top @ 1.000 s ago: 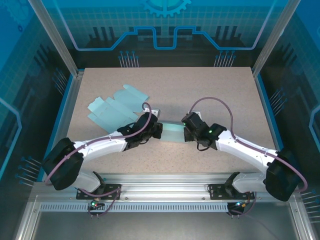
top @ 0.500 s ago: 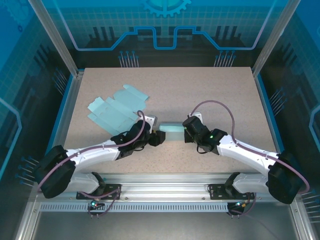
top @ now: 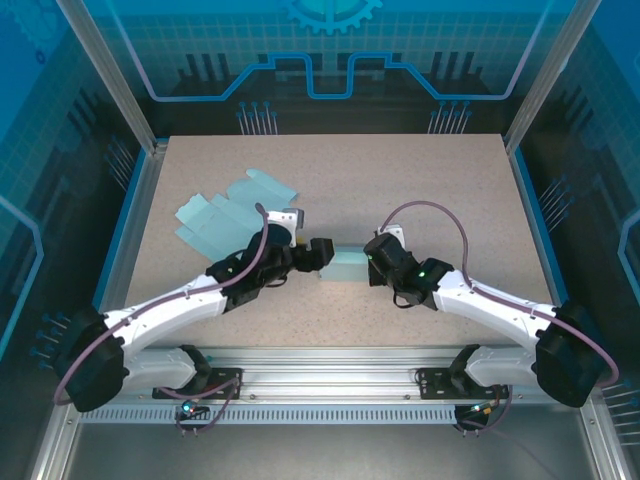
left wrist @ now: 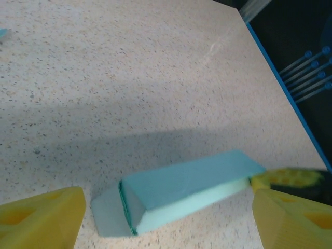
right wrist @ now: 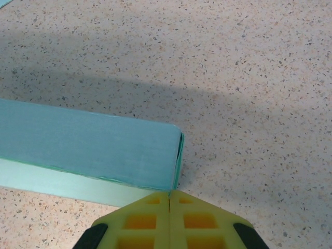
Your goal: Fold the paper box
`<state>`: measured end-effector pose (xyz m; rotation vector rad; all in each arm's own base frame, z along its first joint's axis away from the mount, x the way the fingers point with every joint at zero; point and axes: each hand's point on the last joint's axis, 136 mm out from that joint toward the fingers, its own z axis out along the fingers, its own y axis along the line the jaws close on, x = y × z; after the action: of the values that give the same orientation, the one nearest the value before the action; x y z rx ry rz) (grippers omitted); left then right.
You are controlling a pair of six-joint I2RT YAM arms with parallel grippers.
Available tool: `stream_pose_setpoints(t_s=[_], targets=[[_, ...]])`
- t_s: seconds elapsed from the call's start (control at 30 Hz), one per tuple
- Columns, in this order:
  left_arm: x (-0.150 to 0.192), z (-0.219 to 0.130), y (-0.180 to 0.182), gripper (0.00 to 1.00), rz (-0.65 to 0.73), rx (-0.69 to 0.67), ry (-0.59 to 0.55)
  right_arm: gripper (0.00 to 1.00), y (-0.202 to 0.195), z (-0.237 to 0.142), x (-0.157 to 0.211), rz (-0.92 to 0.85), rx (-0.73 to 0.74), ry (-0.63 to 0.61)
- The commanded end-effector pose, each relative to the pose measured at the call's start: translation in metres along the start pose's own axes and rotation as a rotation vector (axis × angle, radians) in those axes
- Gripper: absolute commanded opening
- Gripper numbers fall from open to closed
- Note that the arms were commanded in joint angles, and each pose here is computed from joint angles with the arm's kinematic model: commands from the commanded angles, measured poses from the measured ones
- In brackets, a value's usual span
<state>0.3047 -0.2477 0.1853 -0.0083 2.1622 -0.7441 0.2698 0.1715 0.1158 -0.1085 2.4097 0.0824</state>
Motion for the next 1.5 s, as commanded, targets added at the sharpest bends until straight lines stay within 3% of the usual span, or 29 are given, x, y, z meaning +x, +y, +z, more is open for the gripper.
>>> stream_pose_setpoints(t_s=[0.0,0.23,0.43,0.63,0.77,0.93,1.07,1.23,1.47], targets=[[0.007,0.018,0.016,0.84,-0.126,-0.016,0.083,0.0,-0.006,0.003,0.024,-0.046,0.039,0.089],[0.025,0.046,0.016,0.77,-0.181,0.029,0.171,0.0,-0.006,0.002,0.025,-0.049,0.047,0.087],[0.054,0.045,0.036,0.73,-0.204,-0.017,0.225,0.01,-0.007,0.002,0.025,-0.052,0.054,0.086],[0.084,0.047,0.058,0.61,-0.229,-0.051,0.258,0.05,-0.007,0.002,0.026,-0.049,0.061,0.091],[0.1,0.05,0.071,0.56,-0.242,-0.072,0.27,0.17,-0.007,0.0,0.027,-0.042,0.053,0.092],[0.117,0.055,0.084,0.49,-0.258,-0.091,0.28,0.45,-0.001,-0.011,0.023,-0.019,0.004,0.093],[0.123,0.057,0.089,0.46,-0.264,-0.096,0.28,0.58,0.006,-0.024,0.013,0.012,-0.055,0.075],[0.126,0.058,0.09,0.45,-0.263,-0.102,0.282,0.63,0.016,-0.043,-0.007,0.078,-0.137,0.04],[0.128,0.057,0.091,0.45,-0.258,-0.105,0.285,0.64,0.001,-0.038,-0.019,0.218,-0.106,0.059]])
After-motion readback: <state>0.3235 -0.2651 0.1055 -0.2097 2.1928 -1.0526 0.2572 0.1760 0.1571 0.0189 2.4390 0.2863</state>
